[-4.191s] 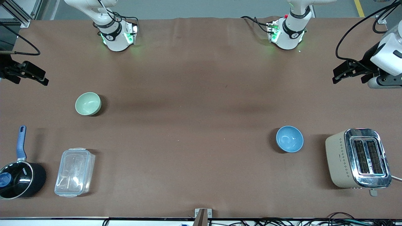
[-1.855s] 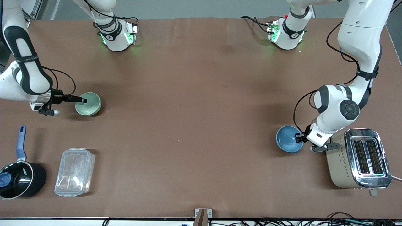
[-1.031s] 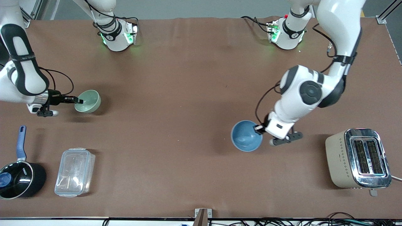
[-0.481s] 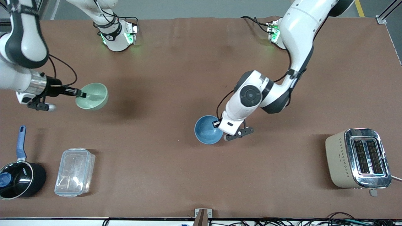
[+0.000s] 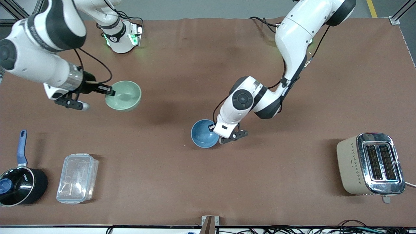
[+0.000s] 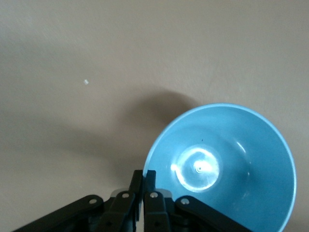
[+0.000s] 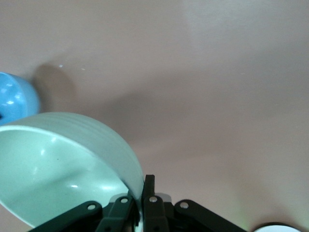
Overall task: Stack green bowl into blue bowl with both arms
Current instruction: 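Carry the blue bowl to table center while the right gripper lifts green bowl, then lower the green bowl into the blue bowl while the left gripper withdraws, then open the right gripper and lift it away from the stacked bowls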
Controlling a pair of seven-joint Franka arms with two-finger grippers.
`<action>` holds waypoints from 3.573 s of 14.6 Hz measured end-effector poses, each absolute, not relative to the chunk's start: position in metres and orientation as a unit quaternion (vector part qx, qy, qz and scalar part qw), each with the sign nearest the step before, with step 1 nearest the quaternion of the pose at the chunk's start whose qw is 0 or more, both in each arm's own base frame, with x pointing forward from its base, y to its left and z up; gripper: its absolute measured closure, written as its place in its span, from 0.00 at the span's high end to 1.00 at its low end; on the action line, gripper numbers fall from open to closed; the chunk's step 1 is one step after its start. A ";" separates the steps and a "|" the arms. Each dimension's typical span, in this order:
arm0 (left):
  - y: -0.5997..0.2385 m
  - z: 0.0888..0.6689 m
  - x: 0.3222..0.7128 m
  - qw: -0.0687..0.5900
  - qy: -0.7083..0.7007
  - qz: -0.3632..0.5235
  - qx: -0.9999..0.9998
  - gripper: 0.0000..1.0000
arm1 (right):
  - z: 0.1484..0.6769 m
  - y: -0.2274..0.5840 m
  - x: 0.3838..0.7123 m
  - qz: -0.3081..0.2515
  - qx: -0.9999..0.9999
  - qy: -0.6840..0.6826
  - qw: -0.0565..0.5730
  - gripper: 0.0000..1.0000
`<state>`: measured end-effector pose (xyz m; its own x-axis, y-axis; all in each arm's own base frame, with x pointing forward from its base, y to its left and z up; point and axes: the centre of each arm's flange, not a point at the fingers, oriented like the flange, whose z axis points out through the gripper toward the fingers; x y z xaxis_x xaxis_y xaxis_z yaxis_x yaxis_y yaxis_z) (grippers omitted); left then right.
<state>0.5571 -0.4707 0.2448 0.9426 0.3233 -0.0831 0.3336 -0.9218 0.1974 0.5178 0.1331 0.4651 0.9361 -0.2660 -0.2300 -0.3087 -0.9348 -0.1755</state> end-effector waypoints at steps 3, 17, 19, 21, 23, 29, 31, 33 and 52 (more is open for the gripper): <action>-0.484 0.227 0.544 0.101 0.160 -0.031 0.982 0.04 | 0.439 0.218 0.507 0.103 -0.978 0.157 0.090 0.04; -0.260 0.426 0.672 0.056 0.190 0.079 0.977 1.00 | 0.309 0.377 0.500 0.081 -0.962 0.248 0.077 0.04; -0.204 0.466 0.672 0.014 0.151 0.080 0.985 1.00 | 0.298 0.390 0.514 0.092 -0.953 0.276 0.088 0.04; -0.170 0.496 0.664 -0.008 0.113 0.069 0.991 1.00 | 0.284 0.393 0.526 0.104 -0.946 0.292 0.095 0.04; -0.152 0.523 0.658 -0.015 0.096 0.069 0.993 1.00 | 0.270 0.392 0.534 0.104 -0.942 0.303 0.100 0.04; -0.130 0.580 0.647 -0.020 0.058 0.071 0.996 1.00 | 0.247 0.405 0.529 0.108 -0.939 0.307 0.110 0.04; -0.111 0.597 0.636 0.001 0.060 0.049 0.997 1.00 | 0.246 0.408 0.526 0.109 -0.940 0.304 0.110 0.07; -0.100 0.610 0.628 0.015 0.059 0.045 0.997 1.00 | 0.247 0.409 0.525 0.109 -0.940 0.304 0.110 0.13; -0.047 0.645 0.554 -0.017 0.018 0.011 1.000 1.00 | 0.373 0.197 0.604 0.014 -0.978 0.208 0.020 1.00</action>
